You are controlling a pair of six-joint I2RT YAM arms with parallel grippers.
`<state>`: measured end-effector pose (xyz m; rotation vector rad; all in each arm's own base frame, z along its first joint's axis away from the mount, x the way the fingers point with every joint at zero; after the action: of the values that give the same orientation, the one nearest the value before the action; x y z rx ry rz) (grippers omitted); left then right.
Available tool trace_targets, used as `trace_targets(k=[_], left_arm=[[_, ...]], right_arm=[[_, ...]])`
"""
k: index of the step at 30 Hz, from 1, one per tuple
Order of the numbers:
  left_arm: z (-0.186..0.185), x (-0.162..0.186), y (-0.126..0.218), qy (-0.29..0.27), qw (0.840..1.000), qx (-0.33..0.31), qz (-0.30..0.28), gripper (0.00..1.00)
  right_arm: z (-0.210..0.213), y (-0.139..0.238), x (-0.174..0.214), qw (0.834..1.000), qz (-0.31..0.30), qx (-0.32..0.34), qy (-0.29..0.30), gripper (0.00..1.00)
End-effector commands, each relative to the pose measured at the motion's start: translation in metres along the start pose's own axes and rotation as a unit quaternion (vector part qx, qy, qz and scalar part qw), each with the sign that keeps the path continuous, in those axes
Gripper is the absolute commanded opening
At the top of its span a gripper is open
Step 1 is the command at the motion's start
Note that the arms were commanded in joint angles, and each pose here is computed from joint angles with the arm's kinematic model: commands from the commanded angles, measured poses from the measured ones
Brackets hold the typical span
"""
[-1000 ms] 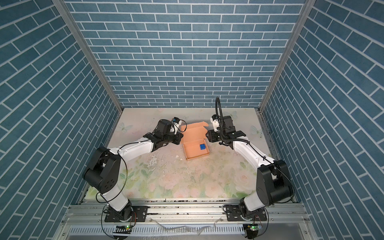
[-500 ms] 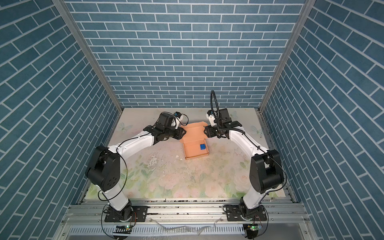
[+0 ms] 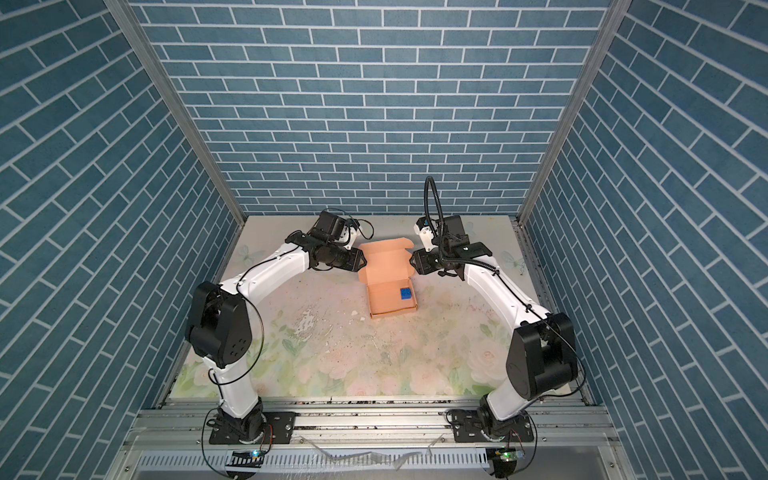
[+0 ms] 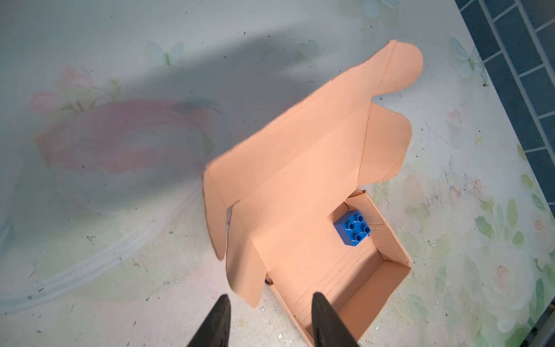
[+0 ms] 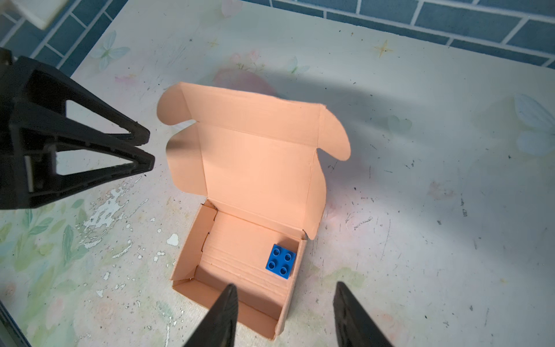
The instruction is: Fold the paper box
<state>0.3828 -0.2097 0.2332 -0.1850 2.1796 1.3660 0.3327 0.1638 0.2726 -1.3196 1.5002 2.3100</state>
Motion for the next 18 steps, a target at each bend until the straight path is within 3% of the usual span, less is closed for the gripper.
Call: trace_targets(k=[1,11,18], left_arm=[[0.001,-0.001,-0.003,0.005,0.999,0.008,0.035,0.46],[0.014,-0.011,-0.009,0.017,0.998,-0.016,0.055,0.46],[0.019,-0.019,0.001,0.018,0.998,-0.027,0.060,0.51]], right_arm=[[0.002,0.005,0.002,1.000,0.002,-0.001,0.028,0.52],[0.003,0.010,0.001,0.999,-0.004,0.002,0.031,0.52],[0.003,0.007,0.004,1.000,-0.001,0.002,0.031,0.52]])
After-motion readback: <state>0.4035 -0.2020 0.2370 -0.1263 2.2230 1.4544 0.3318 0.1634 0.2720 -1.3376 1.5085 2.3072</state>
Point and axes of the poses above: each gripper's point midway between its finger pads, its own y axis back along the fingers, its own z axis along the line the jaws close on, x = y × z, the point moved 10 cm from there along y, back along the fingers, and after that the axes turned 3 degrees about y, right-handed, at the moved point
